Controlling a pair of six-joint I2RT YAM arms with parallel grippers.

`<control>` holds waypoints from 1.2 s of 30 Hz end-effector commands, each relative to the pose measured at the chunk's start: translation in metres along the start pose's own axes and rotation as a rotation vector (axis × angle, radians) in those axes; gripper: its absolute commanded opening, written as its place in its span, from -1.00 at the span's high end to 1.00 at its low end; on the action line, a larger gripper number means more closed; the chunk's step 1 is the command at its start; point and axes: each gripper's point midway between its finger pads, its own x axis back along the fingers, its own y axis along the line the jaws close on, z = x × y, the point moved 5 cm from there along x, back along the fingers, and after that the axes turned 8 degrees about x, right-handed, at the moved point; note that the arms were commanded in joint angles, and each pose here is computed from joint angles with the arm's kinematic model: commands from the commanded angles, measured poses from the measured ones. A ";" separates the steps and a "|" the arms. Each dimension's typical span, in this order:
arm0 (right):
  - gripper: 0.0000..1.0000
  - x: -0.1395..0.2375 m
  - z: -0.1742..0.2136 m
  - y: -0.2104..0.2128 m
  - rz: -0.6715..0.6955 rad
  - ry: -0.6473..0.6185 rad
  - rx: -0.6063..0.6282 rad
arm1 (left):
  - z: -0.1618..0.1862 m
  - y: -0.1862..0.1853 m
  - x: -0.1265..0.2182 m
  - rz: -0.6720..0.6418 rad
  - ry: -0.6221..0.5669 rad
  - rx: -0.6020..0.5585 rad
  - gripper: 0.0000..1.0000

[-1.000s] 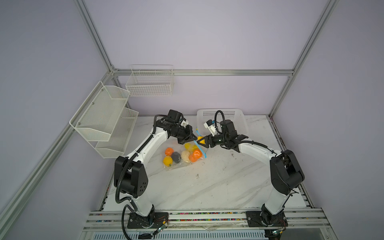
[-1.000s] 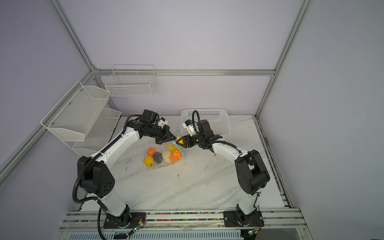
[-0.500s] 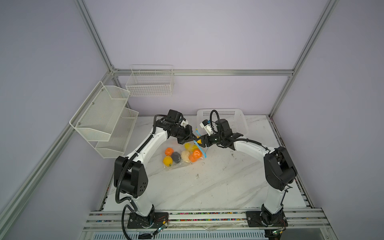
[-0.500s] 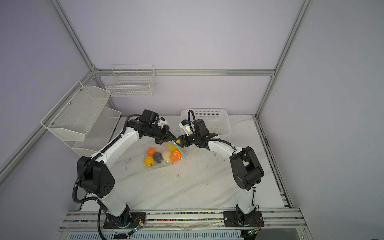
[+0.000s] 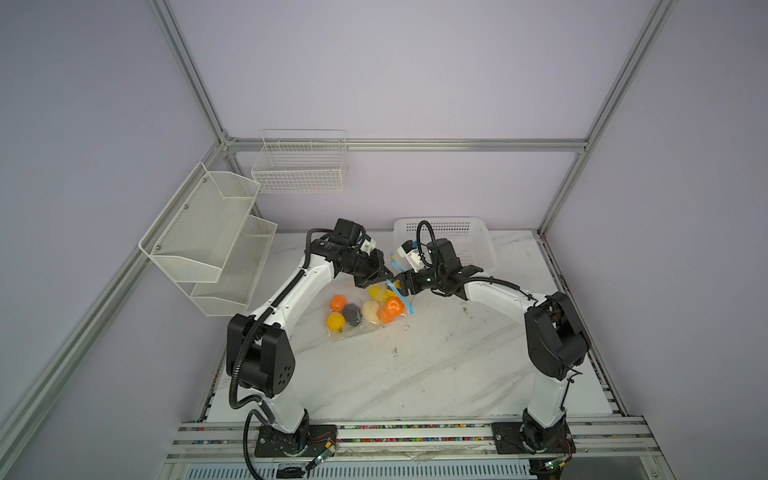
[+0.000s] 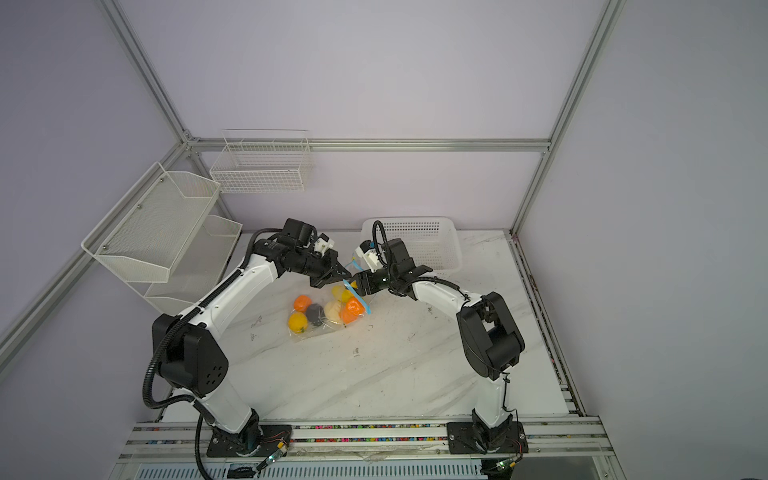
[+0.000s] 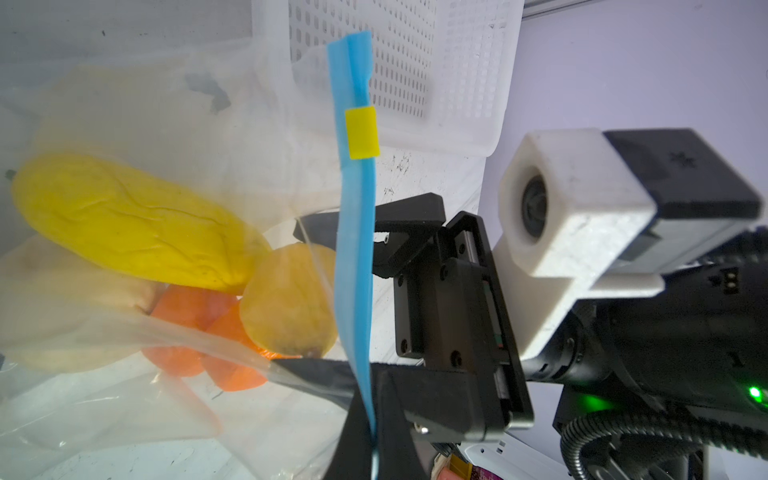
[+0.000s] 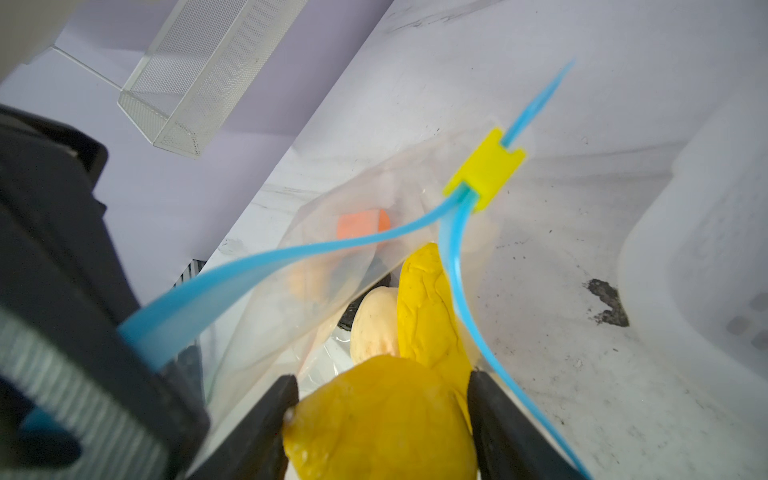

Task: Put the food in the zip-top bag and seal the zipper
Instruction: 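Lower the yellow pear into the bag mouth beside the left gripper and open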

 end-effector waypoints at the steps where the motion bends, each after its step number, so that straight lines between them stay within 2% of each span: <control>1: -0.41 0.008 -0.018 0.015 -0.003 -0.038 0.049 | 0.007 -0.013 0.011 0.054 -0.005 -0.047 1.00; 10: -0.44 0.029 -0.036 0.024 0.061 -0.072 0.052 | 0.006 -0.013 0.011 0.054 -0.005 -0.051 1.00; 16: -0.41 0.065 -0.037 0.028 0.231 -0.064 0.016 | 0.003 -0.011 0.006 0.048 0.001 -0.048 1.00; 19: -0.41 0.078 -0.027 0.022 0.337 -0.037 -0.045 | 0.002 -0.012 0.005 0.053 0.006 -0.050 1.00; 21: -0.41 0.086 -0.021 0.012 0.431 -0.042 -0.134 | 0.002 -0.012 0.005 0.054 0.006 -0.051 1.00; 23: -0.41 0.087 -0.016 0.007 0.465 -0.038 -0.190 | 0.001 -0.014 0.006 0.057 0.003 -0.054 1.00; 27: -0.41 0.079 -0.008 -0.005 0.463 -0.015 -0.295 | 0.002 -0.014 0.007 0.060 0.005 -0.054 1.00; 30: -0.37 0.070 0.000 -0.017 0.409 0.011 -0.394 | 0.003 -0.014 0.008 0.059 0.004 -0.052 1.00; 36: -0.27 0.050 0.013 -0.023 0.285 0.051 -0.458 | 0.003 -0.014 0.008 0.061 0.003 -0.055 1.00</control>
